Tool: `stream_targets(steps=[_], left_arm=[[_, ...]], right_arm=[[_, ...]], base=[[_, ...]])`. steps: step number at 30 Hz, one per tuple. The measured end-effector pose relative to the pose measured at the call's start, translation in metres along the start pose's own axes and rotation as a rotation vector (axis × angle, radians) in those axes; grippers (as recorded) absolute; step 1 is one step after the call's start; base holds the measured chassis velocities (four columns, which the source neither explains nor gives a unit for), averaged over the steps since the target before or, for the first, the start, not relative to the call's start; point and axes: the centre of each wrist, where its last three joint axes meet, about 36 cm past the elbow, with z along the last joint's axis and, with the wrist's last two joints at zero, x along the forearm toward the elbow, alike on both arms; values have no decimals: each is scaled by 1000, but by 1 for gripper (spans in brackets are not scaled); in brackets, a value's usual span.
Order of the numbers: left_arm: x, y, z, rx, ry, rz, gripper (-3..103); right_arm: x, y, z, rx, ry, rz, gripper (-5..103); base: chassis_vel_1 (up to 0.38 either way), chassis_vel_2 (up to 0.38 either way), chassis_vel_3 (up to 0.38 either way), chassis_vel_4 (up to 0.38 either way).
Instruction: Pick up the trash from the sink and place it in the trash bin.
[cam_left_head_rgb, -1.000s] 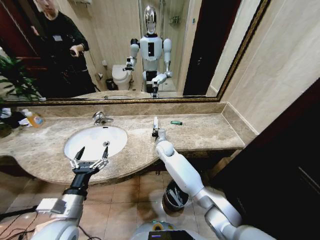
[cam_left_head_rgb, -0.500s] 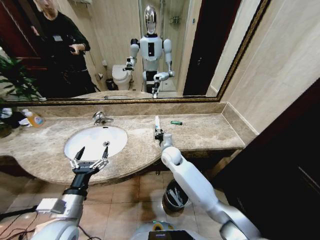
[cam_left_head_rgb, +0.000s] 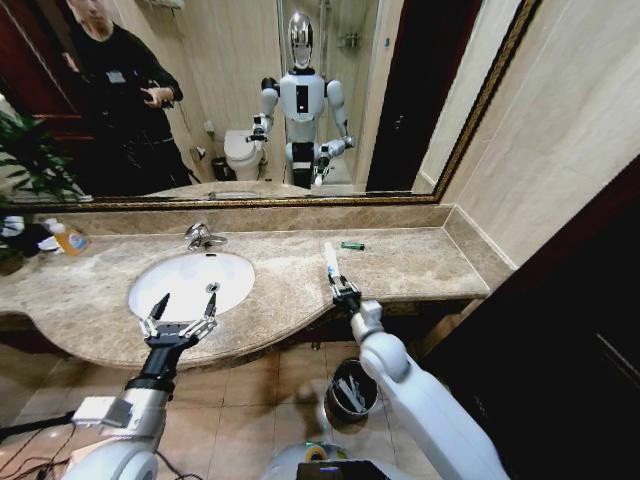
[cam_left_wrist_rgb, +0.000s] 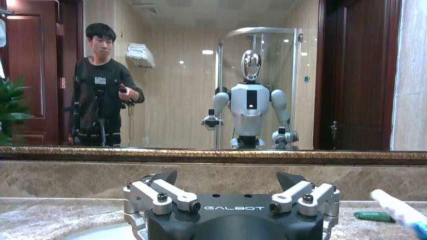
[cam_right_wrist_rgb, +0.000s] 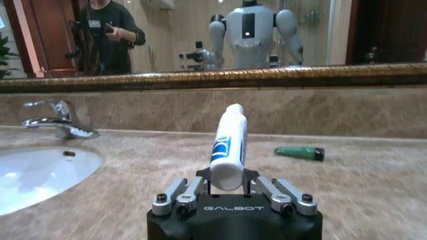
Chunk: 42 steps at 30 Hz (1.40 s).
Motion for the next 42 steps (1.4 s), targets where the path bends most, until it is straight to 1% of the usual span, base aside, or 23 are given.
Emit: stream_targets(steps=[4, 7, 9, 13, 14, 18, 23, 26, 30, 32, 33, 36, 37, 39, 42], left_arm=[[0, 0, 0, 0, 0, 0, 100], [0, 0, 0, 0, 0, 0, 100], [0, 0, 0, 0, 0, 0, 100], [0, 0, 0, 0, 0, 0, 100], [0, 0, 0, 0, 0, 0, 100], [0, 0, 0, 0, 0, 0, 100], [0, 0, 0, 0, 0, 0, 100], [0, 0, 0, 0, 0, 0, 100], [0, 0, 0, 0, 0, 0, 100], [0, 0, 0, 0, 0, 0, 100], [0, 0, 0, 0, 0, 0, 100], [0, 0, 0, 0, 0, 0, 100], [0, 0, 0, 0, 0, 0, 100], [0, 0, 0, 0, 0, 0, 100], [0, 0, 0, 0, 0, 0, 100]], right_arm=[[15, 0, 2, -11, 14, 4, 27], [45, 3, 9, -29, 45, 19, 27], [50, 4, 10, -31, 48, 22, 27], [83, 13, 18, -29, 53, 57, 27], [83, 13, 18, -29, 53, 57, 27], [105, 24, 25, -32, 69, 94, 27], [121, 33, 36, -25, 96, 107, 27], [127, 36, 43, -26, 113, 111, 27], [130, 37, 54, -11, 129, 117, 27], [130, 37, 69, 1, 155, 123, 27], [130, 37, 69, 1, 155, 123, 27], [124, 33, 96, 38, 172, 130, 27], [124, 33, 96, 38, 172, 130, 27], [120, 28, 114, 61, 183, 137, 27], [117, 25, 129, 70, 213, 140, 27]], base=[[0, 0, 0, 0], [0, 0, 0, 0], [0, 0, 0, 0], [0, 0, 0, 0], [0, 0, 0, 0], [0, 0, 0, 0], [0, 0, 0, 0], [0, 0, 0, 0], [0, 0, 0, 0], [0, 0, 0, 0], [0, 0, 0, 0], [0, 0, 0, 0], [0, 0, 0, 0], [0, 0, 0, 0], [0, 0, 0, 0]])
